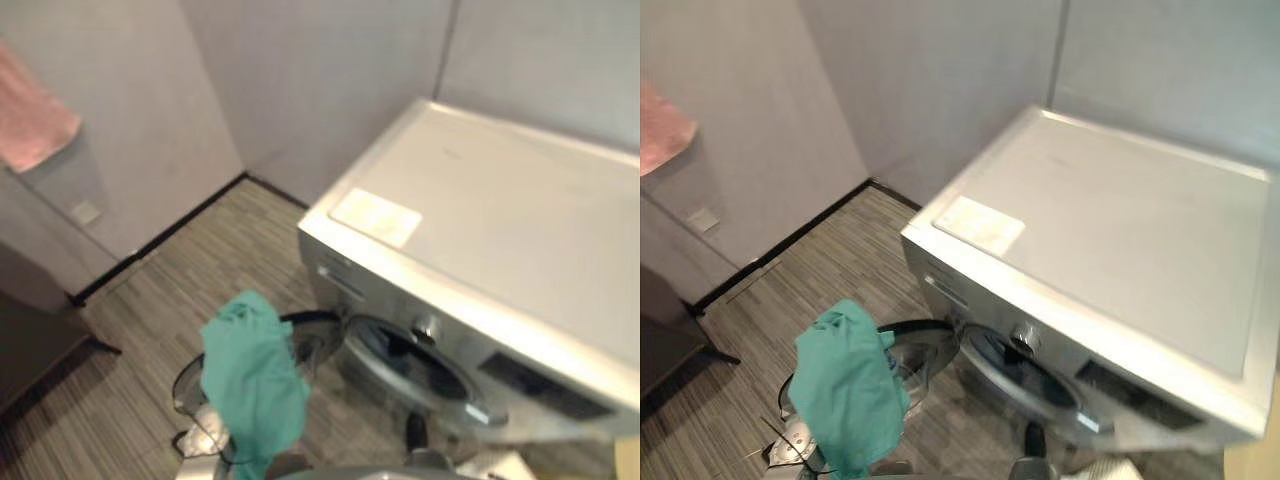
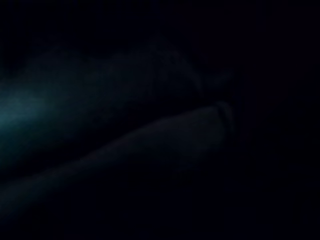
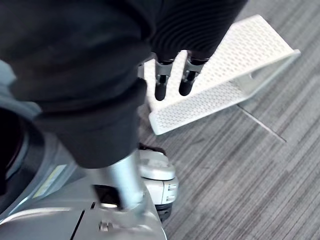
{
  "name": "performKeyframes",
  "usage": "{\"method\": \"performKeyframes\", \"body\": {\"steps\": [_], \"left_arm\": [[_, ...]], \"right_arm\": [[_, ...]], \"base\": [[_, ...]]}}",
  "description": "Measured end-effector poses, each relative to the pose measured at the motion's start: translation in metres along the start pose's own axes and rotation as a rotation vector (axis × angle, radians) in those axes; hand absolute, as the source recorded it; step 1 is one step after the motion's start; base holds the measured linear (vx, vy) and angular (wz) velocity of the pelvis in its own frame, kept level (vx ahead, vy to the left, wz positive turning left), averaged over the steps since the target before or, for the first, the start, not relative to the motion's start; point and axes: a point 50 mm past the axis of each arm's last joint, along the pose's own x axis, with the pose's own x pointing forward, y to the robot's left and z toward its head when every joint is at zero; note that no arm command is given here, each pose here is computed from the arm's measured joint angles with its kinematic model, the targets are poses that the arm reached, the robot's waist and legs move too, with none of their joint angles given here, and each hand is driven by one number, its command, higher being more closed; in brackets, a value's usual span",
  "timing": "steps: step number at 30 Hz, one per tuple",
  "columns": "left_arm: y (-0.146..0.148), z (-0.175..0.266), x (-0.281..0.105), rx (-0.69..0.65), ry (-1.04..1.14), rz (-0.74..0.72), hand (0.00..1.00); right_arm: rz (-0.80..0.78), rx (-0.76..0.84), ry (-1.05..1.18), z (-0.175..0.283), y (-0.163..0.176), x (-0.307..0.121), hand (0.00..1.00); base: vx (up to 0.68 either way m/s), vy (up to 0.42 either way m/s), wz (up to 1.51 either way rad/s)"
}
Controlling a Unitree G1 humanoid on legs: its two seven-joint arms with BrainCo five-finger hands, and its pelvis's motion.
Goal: Pick up the laundry basket with both hands and put the clothes into the washing machine.
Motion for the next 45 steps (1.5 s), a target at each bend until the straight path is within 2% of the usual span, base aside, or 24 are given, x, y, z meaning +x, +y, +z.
{"method": "performKeyframes", "body": {"steps": [2,7,9,14,20,30,33,39,45], "left_arm": [[0.006,0.000,0.004,0.003,0.004,0.028,1.00],[0.004,-0.004,0.008,0.002,0.021,0.045,1.00],[-0.011,-0.022,0.007,-0.002,0.096,-0.002,1.00],[-0.017,-0.033,0.011,0.006,0.152,-0.028,1.00],[-0.037,-0.046,0.009,0.024,0.215,-0.130,1.00],[-0.028,-0.044,0.013,0.079,0.220,-0.138,1.00],[-0.020,-0.045,0.013,0.101,0.235,-0.127,1.00],[-0.031,-0.048,0.012,0.067,0.243,-0.140,1.00],[-0.028,-0.056,0.010,0.070,0.290,-0.129,1.00]], "right_arm": [[-0.014,-0.009,-0.033,0.017,-0.008,0.002,0.00],[0.038,0.010,0.058,-0.011,0.013,0.000,0.00],[0.004,-0.026,0.049,-0.006,0.006,0.001,0.00],[-0.005,-0.061,-0.007,0.015,0.010,0.003,0.00],[-0.012,-0.069,-0.044,0.022,0.015,0.003,0.00],[0.003,0.066,0.006,-0.004,0.026,-0.002,0.00],[0.014,0.081,0.034,-0.015,0.031,-0.004,0.00],[0.011,0.087,0.037,-0.014,0.027,-0.003,0.00],[0.017,0.091,0.034,-0.011,0.029,-0.003,0.00]], "base": [[-0.27,0.000,-1.23],[-0.05,-0.187,0.06],[0.04,-0.196,-0.19],[0.00,-0.116,-0.09],[0.06,0.045,-0.08],[-0.06,0.121,-0.28],[0.04,-0.016,-0.04],[0.07,-0.055,-0.02],[0.06,-0.002,0.14]]}}
